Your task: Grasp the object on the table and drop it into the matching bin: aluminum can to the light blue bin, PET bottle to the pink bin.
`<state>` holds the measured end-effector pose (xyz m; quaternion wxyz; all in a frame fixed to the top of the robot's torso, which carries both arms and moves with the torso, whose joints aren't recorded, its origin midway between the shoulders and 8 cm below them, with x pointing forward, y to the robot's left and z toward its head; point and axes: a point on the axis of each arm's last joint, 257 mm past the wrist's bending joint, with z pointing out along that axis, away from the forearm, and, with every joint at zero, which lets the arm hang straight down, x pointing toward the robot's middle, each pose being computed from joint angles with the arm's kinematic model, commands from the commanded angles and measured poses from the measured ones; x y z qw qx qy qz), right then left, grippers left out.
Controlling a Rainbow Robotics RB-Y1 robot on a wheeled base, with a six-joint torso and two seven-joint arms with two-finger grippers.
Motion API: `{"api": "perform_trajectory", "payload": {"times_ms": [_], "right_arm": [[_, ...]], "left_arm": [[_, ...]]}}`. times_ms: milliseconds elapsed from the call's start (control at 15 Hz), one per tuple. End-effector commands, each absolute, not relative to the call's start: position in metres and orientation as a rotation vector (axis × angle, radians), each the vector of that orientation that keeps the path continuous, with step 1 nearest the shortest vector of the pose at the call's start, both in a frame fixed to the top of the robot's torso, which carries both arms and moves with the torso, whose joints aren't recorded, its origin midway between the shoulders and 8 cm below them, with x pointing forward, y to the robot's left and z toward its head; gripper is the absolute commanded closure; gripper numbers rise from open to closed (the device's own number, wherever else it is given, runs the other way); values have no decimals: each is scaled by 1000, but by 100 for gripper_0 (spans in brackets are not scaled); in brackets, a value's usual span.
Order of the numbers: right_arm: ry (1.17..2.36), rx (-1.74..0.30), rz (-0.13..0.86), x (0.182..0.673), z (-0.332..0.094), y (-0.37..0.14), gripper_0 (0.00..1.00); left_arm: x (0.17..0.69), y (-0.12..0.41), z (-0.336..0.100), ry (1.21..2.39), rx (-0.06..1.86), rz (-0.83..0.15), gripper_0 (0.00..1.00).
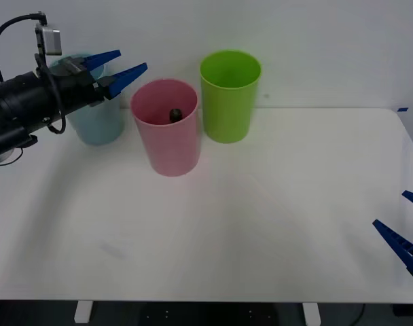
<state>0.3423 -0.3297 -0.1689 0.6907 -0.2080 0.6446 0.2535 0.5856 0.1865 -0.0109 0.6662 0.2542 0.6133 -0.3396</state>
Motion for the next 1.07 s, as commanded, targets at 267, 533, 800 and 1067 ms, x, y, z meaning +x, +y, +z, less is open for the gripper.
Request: {"api": "perform_trajectory", "payload": {"times_ms": [267,533,800,1067], "right_arm": [[1441,-465,567,342,-169,-330,0],[1441,-465,567,342,-169,-330,0],[1441,-465,567,342,-169,-330,0],[1441,-465,567,342,-169,-330,0]], "left_arm": [[541,241,-27,1361,495,-724,0],[500,282,-41,1364,462,-680,0],[460,333,-56,1385,478,-613,0],[424,383,-83,1425,507,-459,0]]}}
